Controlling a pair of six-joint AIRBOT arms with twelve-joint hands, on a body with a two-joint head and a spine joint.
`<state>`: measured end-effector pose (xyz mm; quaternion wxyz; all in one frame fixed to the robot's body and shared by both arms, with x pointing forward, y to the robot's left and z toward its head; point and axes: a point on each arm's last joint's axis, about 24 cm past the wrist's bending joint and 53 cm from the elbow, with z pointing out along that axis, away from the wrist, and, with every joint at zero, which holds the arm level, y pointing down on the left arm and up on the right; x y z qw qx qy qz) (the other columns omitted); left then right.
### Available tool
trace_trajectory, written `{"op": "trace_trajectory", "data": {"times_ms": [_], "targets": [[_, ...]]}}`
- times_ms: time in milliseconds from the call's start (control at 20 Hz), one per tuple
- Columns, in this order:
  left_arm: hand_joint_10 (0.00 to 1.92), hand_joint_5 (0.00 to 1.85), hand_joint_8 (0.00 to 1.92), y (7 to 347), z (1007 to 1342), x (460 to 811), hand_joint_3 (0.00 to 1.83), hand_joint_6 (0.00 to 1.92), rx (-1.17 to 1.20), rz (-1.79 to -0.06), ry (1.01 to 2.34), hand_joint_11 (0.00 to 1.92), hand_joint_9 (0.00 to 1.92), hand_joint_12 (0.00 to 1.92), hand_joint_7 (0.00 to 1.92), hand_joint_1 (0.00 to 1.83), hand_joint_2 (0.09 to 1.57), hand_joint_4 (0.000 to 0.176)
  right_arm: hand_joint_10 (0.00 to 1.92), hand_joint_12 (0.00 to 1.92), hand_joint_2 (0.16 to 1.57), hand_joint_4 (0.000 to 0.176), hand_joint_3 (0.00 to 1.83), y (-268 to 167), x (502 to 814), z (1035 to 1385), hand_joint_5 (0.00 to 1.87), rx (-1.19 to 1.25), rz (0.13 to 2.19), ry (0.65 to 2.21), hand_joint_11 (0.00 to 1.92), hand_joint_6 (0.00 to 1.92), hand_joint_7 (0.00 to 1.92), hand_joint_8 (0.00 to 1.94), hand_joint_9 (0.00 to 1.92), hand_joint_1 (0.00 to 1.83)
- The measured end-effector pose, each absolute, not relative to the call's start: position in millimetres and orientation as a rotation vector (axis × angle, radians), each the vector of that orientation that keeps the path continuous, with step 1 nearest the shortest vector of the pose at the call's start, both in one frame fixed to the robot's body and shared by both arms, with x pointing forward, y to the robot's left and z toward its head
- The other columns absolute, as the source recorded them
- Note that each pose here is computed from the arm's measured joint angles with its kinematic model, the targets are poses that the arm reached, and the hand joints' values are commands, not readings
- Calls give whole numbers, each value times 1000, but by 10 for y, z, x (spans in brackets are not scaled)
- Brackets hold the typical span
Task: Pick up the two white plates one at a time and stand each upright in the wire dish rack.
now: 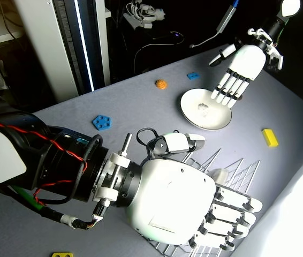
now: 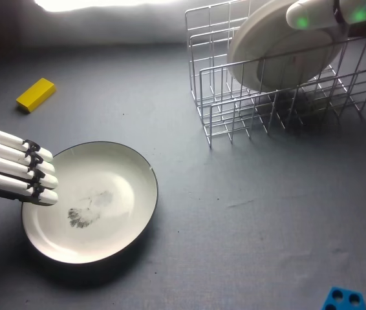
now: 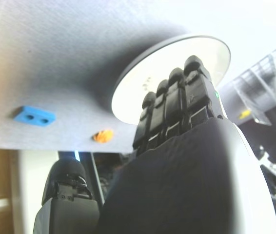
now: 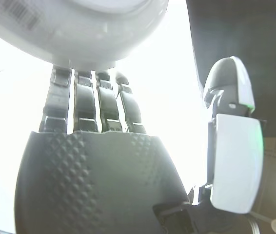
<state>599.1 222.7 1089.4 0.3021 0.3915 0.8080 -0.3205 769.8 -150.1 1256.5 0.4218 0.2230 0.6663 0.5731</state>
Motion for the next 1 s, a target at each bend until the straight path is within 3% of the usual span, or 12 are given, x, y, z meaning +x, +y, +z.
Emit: {"op": "trace_trajectory", "data": {"times_ms": [50,300,600,750,1000], "targets": [[0,20,4,2233,10887,5994,0,6,1037,-848,2145,0,1,0,10,0,1103,0,1,338,979,0,0,-1498,7698,12564,40,558,1436,1669,0,0,26,0,16,541],[0,10,2,2269,10877,6025,0,1,1033,-828,2145,0,0,0,7,0,1103,0,0,6,960,0,0,-1487,7665,12655,0,537,1439,1654,0,0,0,0,0,601],[0,10,4,2292,10852,6050,0,3,1033,-814,2149,0,0,0,10,0,1104,0,0,0,807,0,0,-1281,7482,12739,0,288,1360,1669,0,0,0,0,0,643],[1,15,6,2287,10852,6051,0,4,1033,-815,2148,0,2,0,18,0,1100,0,0,0,827,0,0,-1101,7338,12723,0,116,1290,1678,0,0,0,0,0,559],[0,0,1,2303,10831,6064,0,0,1031,-809,2154,0,0,0,2,0,1101,0,0,0,793,0,0,-758,7038,12725,0,-161,1175,1642,0,0,0,0,0,611]]}}
